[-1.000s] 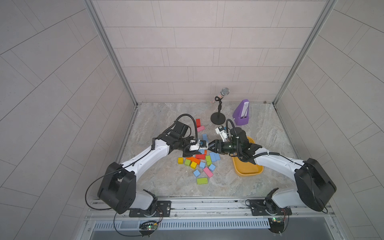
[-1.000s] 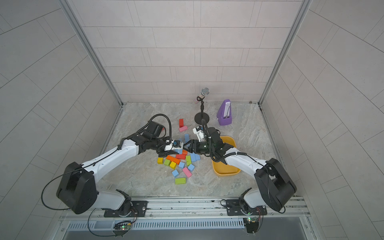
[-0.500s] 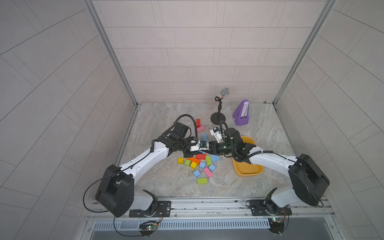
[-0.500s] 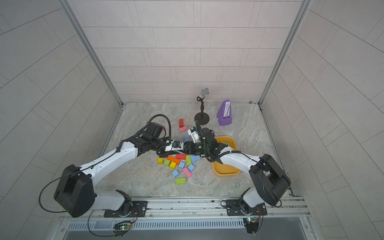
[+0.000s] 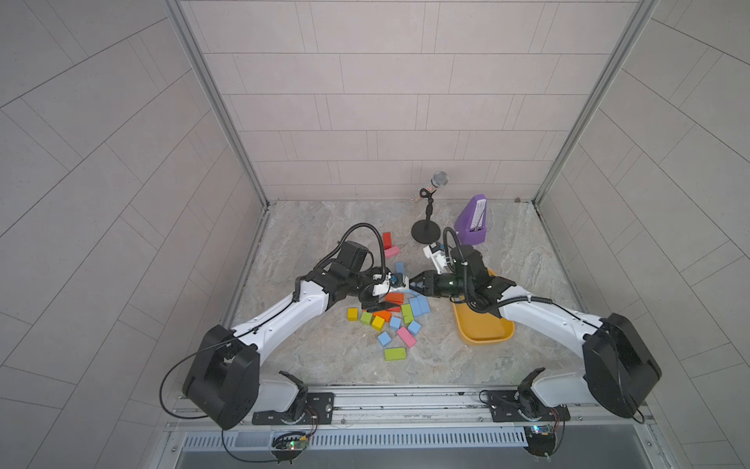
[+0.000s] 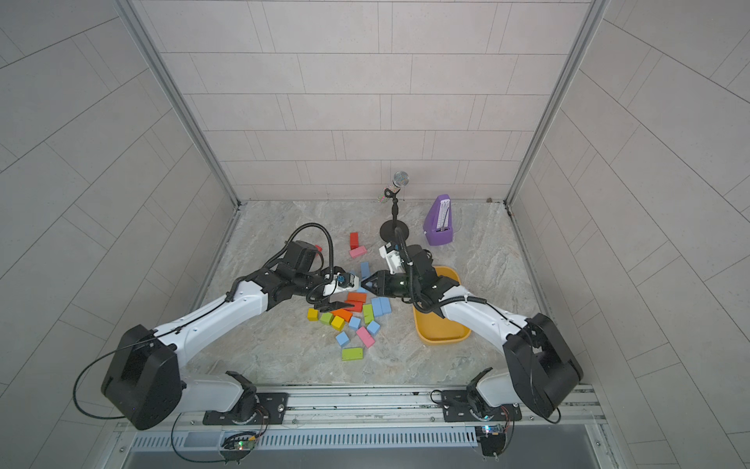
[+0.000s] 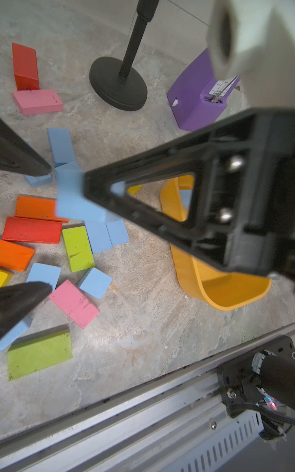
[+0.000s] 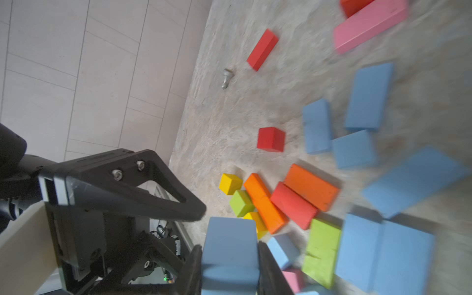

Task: Pick out the blue building blocks
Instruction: Place the building block in the storage box.

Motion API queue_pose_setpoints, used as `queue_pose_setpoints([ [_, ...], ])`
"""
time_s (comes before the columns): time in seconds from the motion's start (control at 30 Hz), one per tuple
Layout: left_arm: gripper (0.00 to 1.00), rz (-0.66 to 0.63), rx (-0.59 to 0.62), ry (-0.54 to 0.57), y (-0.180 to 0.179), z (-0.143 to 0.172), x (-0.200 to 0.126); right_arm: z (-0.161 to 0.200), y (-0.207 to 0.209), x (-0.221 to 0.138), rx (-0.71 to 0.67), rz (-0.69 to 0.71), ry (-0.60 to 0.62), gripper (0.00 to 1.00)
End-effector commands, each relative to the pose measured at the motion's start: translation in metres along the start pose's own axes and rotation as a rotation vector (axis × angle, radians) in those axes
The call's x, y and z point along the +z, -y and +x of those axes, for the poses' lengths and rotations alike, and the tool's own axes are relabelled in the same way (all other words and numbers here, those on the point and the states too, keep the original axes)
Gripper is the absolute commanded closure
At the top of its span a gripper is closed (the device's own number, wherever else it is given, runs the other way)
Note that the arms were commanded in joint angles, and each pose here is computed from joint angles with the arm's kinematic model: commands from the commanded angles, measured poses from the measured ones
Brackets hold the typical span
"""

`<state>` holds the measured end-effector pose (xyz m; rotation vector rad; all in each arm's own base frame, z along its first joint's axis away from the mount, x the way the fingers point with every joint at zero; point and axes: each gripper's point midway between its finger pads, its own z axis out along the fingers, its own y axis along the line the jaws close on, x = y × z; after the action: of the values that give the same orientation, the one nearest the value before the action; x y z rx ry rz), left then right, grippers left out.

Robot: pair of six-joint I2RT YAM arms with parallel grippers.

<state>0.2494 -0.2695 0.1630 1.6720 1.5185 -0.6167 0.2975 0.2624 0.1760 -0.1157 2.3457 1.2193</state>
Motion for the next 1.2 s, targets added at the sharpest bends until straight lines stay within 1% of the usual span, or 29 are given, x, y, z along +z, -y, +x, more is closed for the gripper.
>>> queue_pose_setpoints([
  [0.0,0.24,-0.024,-0.08,0.077,-0.006,-0.012,0.004,-0.007,0.045,-0.039,-0.035,0.198,0.003,0.82],
  [0.03,0.24,-0.021,-0.096,0.081,-0.006,-0.012,0.005,-0.008,0.058,-0.05,-0.035,0.256,0.001,0.82],
  [0.07,0.24,-0.016,-0.11,0.084,-0.007,-0.013,0.006,-0.008,0.075,-0.063,-0.042,0.344,-0.008,0.82],
  [0.17,0.25,-0.001,-0.147,0.093,-0.008,-0.015,0.008,-0.006,0.116,-0.102,-0.124,0.64,-0.06,0.82],
  [0.23,0.25,0.005,-0.155,0.1,-0.007,-0.016,0.008,-0.004,0.135,-0.118,-0.165,0.78,-0.107,0.82],
  [0.33,0.25,0.011,-0.162,0.1,-0.005,-0.015,0.009,-0.001,0.159,-0.132,-0.174,0.92,-0.161,0.81],
  [0.4,0.26,0.013,-0.164,0.094,-0.005,-0.013,0.01,0.0,0.171,-0.135,-0.172,0.977,-0.192,0.81],
  [0.57,0.26,0.018,-0.17,0.083,-0.004,-0.01,0.012,-0.003,0.194,-0.139,-0.163,1.062,-0.259,0.79],
  [0.67,0.26,0.026,-0.173,0.082,-0.002,-0.009,0.012,-0.012,0.206,-0.143,-0.147,1.099,-0.261,0.79],
  [0.83,0.26,0.033,-0.176,0.073,-0.002,-0.007,0.014,-0.028,0.212,-0.13,-0.157,1.07,-0.23,0.78],
  [1.1,0.26,0.044,-0.181,0.059,-0.001,-0.002,0.018,-0.041,0.225,-0.117,-0.166,1.08,-0.269,0.73],
  [1.17,0.26,0.045,-0.183,0.052,-0.001,-0.001,0.018,-0.044,0.226,-0.117,-0.17,1.089,-0.263,0.7],
])
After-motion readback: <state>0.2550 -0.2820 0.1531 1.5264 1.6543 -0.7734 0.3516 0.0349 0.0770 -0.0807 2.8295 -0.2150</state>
